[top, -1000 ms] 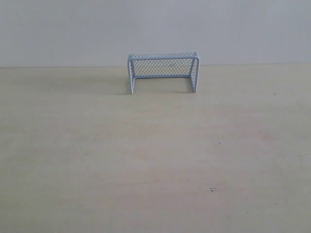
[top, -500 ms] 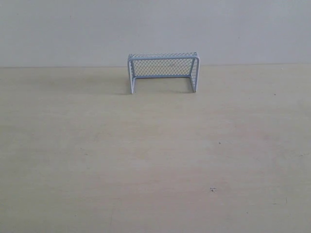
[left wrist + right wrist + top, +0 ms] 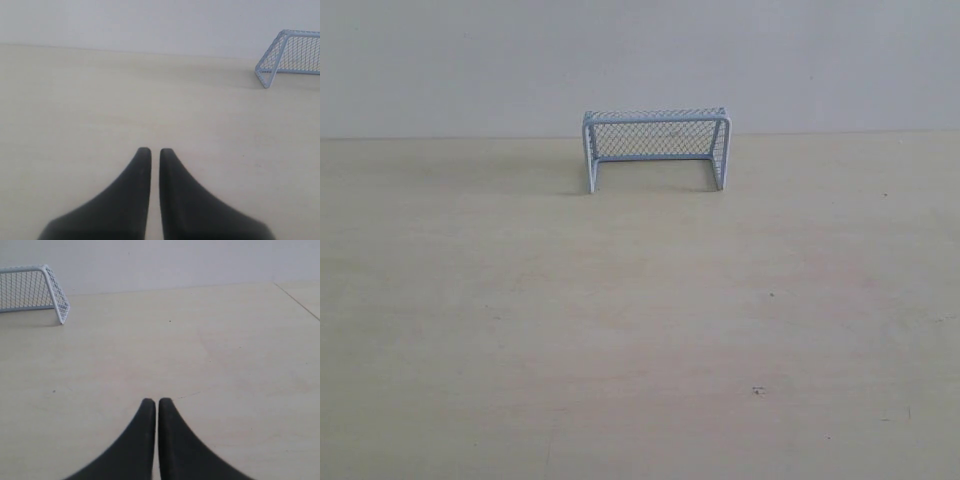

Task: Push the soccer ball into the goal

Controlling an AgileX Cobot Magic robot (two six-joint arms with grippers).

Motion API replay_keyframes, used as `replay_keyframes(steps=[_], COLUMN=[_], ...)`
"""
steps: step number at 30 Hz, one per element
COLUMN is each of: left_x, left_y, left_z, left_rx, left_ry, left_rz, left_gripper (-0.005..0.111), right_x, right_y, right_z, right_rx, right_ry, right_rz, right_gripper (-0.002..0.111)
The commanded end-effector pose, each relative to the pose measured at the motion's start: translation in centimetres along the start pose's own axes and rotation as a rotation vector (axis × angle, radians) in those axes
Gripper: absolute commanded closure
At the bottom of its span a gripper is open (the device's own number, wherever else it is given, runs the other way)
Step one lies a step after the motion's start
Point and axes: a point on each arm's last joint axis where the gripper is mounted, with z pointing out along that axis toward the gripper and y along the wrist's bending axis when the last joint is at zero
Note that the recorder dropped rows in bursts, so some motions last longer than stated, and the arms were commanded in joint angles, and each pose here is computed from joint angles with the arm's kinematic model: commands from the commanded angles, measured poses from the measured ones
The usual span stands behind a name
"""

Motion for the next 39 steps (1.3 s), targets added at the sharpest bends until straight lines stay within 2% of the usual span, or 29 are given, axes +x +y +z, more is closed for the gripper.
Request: replay_keyframes(steps=[1,39], left_x=[-0.21,-0.21], left_y=[0.0,0.0], left_z=[-0.06,-0.06], left_rx=[-0.001,-0.001], left_ry=[-0.015,-0.015], left_rz=[-0.005,-0.005], left_gripper=[0.1,0.1], right_x=[-0.06,0.05], right_y=[-0.07,-0.1], right_z=[-0.06,-0.07], right_rx=[0.01,0.014], right_ry=[-0.008,0.003], right_rz=[-0.006,-0.028], right_gripper=[0.108,0.108])
